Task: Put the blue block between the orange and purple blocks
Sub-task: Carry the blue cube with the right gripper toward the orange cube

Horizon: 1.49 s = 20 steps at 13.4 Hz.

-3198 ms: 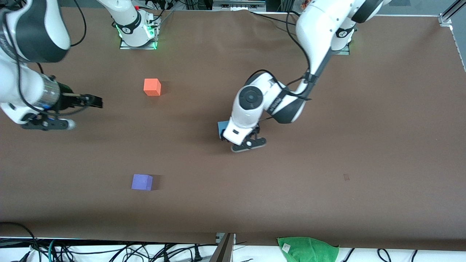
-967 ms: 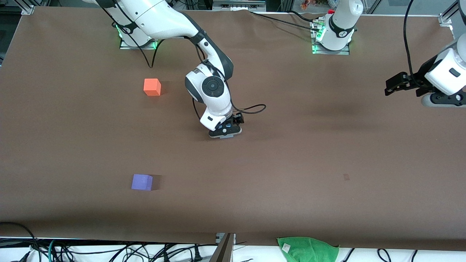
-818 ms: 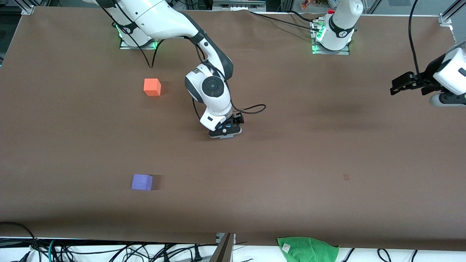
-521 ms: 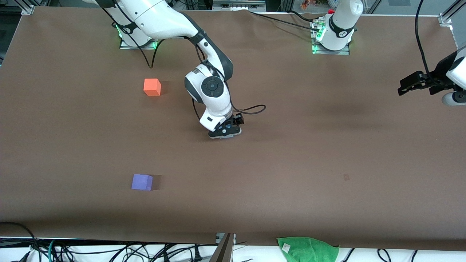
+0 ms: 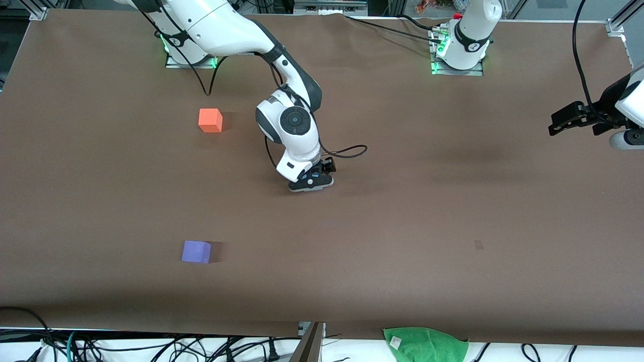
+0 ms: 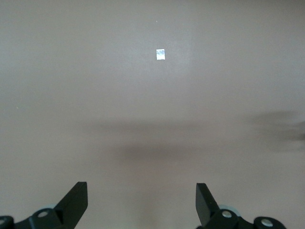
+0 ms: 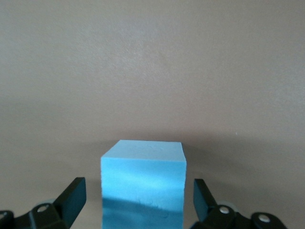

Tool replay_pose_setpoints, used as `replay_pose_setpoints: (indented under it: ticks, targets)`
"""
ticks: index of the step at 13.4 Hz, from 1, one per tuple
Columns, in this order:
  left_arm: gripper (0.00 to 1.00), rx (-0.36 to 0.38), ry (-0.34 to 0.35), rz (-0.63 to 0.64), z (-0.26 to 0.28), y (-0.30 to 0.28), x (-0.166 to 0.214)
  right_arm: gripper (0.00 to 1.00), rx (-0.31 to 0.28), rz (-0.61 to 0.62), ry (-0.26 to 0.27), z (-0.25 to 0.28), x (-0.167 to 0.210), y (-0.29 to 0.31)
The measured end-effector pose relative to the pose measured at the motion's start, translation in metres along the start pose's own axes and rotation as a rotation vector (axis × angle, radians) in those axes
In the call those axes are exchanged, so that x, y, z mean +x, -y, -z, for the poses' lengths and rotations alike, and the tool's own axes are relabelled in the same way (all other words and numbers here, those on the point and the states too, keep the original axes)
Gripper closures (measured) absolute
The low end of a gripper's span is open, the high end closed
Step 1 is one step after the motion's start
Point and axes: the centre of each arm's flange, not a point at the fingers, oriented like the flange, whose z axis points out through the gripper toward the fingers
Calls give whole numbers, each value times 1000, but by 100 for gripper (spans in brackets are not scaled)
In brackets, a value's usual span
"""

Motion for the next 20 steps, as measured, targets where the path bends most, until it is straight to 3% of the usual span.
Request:
replay_pose_setpoints:
  ticks: [4,5,7,8,11,13,20]
  targets:
    - [0,0,-2,0,1,0,0,4,-8,0,10,-9,-2,-2]
    - [0,0,-2,0,1,0,0,11,-8,0,9,-9,-1,-2]
    - [0,0,-2,0,1,0,0,36,-7,-1,5,-7,0,-3]
    - [0,0,-1,0,1,0,0,40,-5,-4,-1,-5,3,-3]
    - [0,0,-1,0,0,0,1,40,-14,-41,-14,13,24,-24]
    - [0,0,0,-1,0,0,1,40,-37,-105,3,41,50,-69]
    - [0,0,0,-5,0,-3,1,40,-96,-106,157,100,95,-274]
